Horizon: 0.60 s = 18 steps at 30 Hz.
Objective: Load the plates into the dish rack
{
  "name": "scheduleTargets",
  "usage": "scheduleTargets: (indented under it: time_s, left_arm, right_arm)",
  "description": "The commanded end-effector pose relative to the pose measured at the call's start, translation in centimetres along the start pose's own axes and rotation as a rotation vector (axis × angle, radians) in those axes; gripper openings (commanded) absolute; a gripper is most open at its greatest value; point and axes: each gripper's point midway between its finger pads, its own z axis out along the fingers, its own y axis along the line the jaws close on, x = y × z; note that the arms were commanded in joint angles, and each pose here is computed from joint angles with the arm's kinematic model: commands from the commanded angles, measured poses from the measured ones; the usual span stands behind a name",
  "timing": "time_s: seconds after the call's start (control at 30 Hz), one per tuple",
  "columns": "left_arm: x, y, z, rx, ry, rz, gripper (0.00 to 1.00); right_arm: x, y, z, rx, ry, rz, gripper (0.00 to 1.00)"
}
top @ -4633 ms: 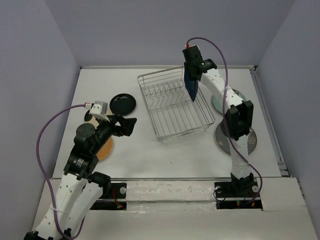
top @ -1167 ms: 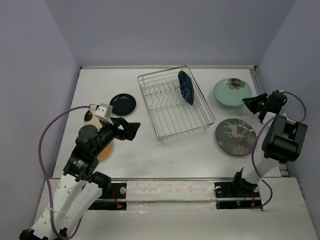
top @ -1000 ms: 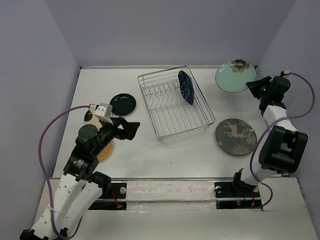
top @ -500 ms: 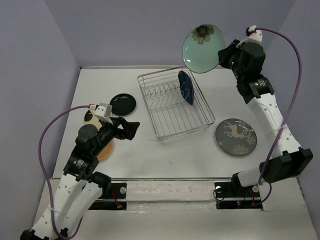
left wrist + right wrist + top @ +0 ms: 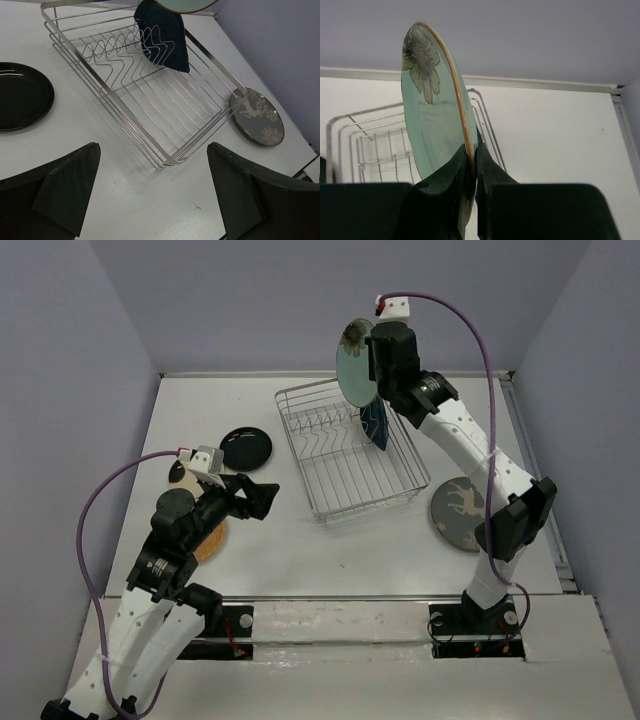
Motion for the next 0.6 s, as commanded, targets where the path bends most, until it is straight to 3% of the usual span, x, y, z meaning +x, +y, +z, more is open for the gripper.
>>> scheduleTargets:
  time_s: [0.0,0.57]
  left_arm:
    - [-0.8,-0.5,0.0,0.026,-0.032,0.022,0.99]
    - [-0.7,-0.4,0.1,0.024,-0.027,0.021,0.99]
  right_arm:
    - [-7.3,-1.5,-2.5,0.115,-0.192,0.030,0.07]
    - [-0.7,0.5,1.5,0.193,-0.065,-0.175,0.07]
